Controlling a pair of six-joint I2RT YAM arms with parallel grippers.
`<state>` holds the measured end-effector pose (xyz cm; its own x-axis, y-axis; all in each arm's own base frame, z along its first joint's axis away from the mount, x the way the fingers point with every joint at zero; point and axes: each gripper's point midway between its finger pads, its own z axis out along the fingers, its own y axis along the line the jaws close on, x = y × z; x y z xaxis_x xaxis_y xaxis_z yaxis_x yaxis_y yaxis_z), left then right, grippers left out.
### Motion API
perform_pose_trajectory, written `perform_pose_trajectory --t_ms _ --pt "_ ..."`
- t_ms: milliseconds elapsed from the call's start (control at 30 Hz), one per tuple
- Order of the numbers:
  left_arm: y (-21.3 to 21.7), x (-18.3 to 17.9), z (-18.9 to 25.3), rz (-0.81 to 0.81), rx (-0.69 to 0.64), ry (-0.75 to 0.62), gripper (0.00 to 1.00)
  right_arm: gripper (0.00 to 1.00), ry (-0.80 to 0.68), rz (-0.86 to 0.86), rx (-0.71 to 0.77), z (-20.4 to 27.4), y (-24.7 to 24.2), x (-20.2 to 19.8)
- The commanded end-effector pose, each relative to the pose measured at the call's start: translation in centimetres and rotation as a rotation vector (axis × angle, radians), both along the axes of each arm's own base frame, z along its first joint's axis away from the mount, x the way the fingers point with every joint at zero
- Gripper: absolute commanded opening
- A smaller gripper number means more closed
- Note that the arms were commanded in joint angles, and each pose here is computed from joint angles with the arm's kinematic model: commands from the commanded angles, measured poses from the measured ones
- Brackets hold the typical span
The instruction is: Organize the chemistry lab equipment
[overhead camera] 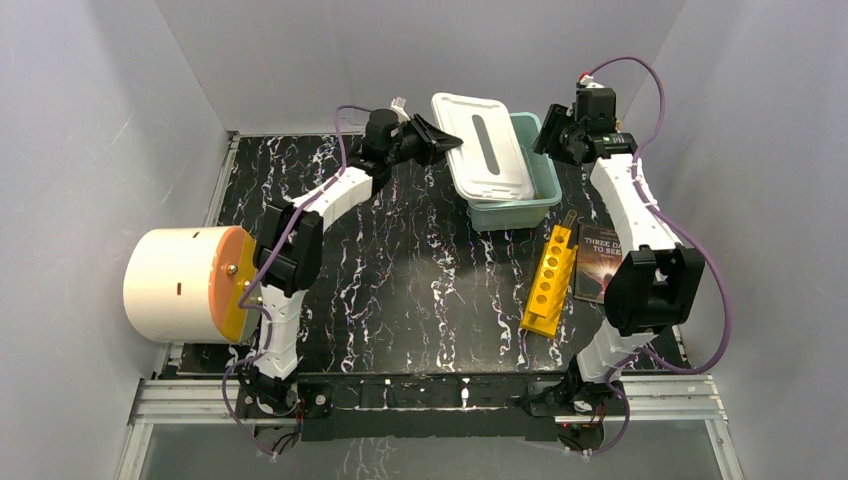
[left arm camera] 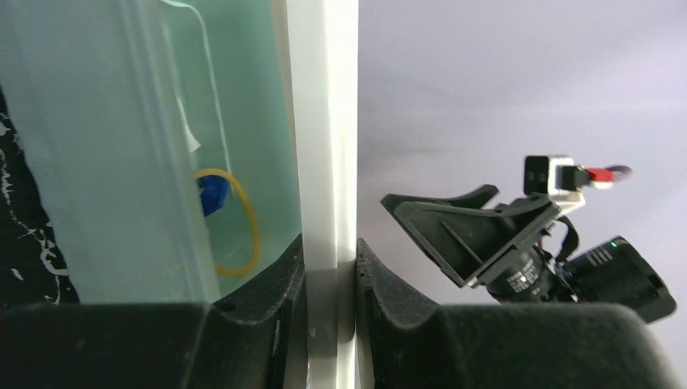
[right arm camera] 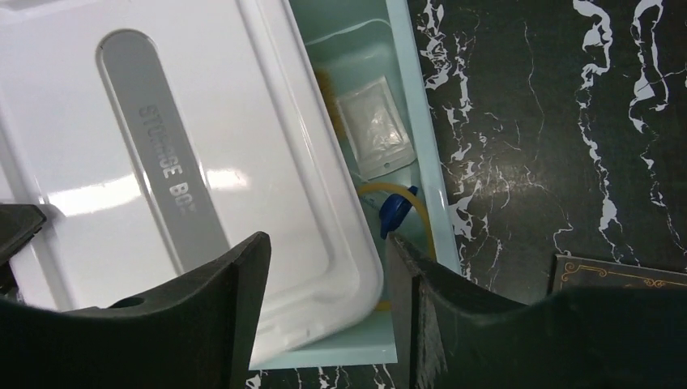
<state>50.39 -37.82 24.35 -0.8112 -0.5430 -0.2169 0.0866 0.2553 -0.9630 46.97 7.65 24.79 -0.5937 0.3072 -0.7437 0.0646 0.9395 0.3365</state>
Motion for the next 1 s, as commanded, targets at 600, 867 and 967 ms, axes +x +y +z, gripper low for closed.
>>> perform_pose_trajectory --t_ms 600,867,967 --pt "1.7 1.7 -4.5 0.047 0.145 0.128 0.08 0.64 -0.005 0.055 -0.167 -1.8 -1.5 2.9" --pt "1.4 1.8 -3.8 0.034 0.075 0.203 0.10 0.66 -0.005 0.085 -0.138 -1.5 -0.7 3.1" --pt "1.4 1.6 -5.1 0.023 0.059 0.251 0.15 0.67 0.005 0.082 -0.142 -1.8 -0.8 3.0"
